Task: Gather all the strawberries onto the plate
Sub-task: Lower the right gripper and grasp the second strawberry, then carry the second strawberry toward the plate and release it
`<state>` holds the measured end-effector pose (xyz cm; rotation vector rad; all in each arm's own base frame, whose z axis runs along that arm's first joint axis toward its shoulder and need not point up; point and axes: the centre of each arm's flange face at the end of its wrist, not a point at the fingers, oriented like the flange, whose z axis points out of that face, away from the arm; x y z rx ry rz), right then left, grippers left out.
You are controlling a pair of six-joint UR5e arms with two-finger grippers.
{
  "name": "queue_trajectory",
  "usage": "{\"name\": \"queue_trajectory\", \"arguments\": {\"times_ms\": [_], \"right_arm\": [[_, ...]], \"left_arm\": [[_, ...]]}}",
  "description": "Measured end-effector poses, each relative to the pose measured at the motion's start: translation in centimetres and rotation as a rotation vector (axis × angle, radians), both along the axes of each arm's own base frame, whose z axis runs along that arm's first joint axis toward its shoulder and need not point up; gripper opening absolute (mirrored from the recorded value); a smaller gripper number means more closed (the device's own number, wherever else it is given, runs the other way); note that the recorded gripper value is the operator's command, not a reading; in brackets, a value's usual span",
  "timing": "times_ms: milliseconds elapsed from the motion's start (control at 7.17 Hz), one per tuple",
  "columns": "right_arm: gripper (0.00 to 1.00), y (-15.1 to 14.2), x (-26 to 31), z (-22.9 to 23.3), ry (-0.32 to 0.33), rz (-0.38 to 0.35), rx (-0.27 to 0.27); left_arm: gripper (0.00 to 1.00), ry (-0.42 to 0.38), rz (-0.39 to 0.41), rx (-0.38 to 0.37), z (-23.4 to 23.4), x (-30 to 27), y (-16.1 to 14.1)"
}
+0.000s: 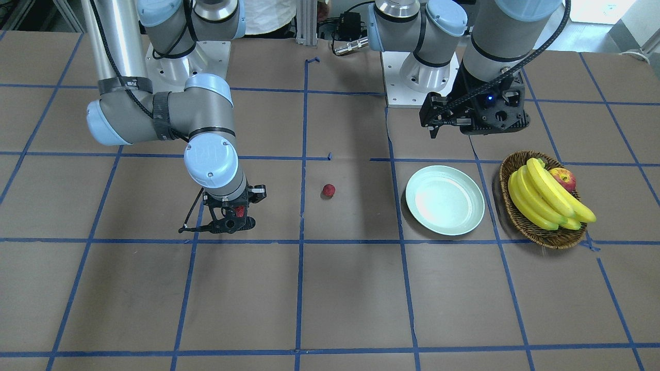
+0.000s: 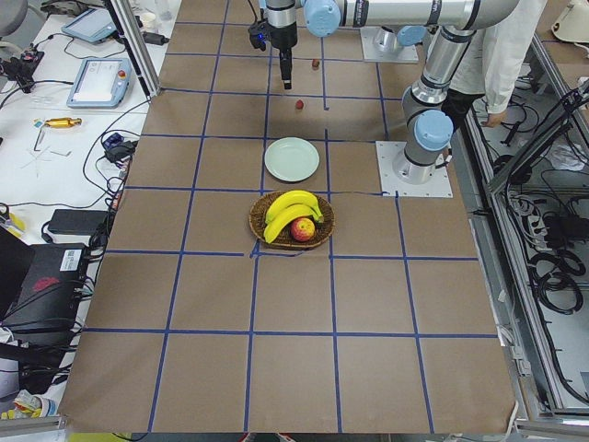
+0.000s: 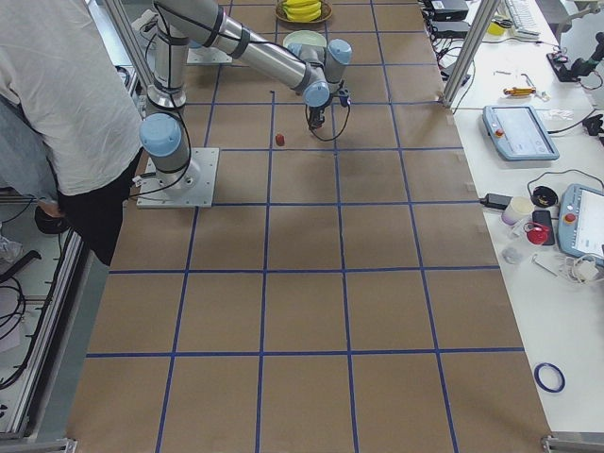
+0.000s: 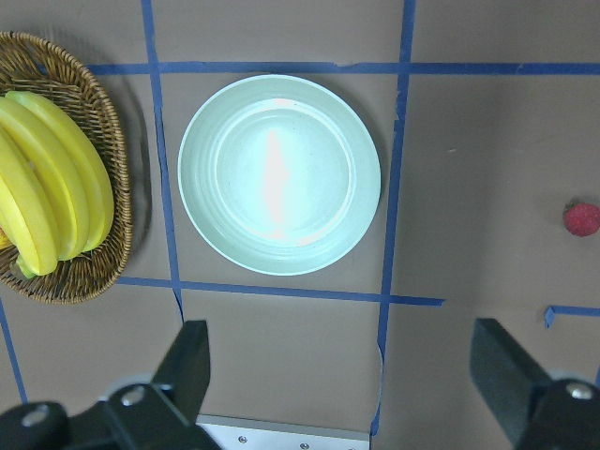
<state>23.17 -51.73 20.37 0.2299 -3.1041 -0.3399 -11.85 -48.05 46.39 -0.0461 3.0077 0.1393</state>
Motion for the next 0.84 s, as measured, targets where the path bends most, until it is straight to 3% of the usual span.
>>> {"name": "queue_trajectory", "arguments": {"times_ms": [279, 836], "right_arm": [[0.0, -1.3, 2.6, 3.0, -0.021, -0.004, -0.067], [0.0, -0.7, 13.7, 0.9, -0.091, 0.025, -0.089]], "left_arm": [[1.0, 0.0, -0.002, -0.002, 0.1, -0.1, 0.0], [1.0, -0.002, -0.004, -0.008, 0.4, -0.2, 0.1]]}}
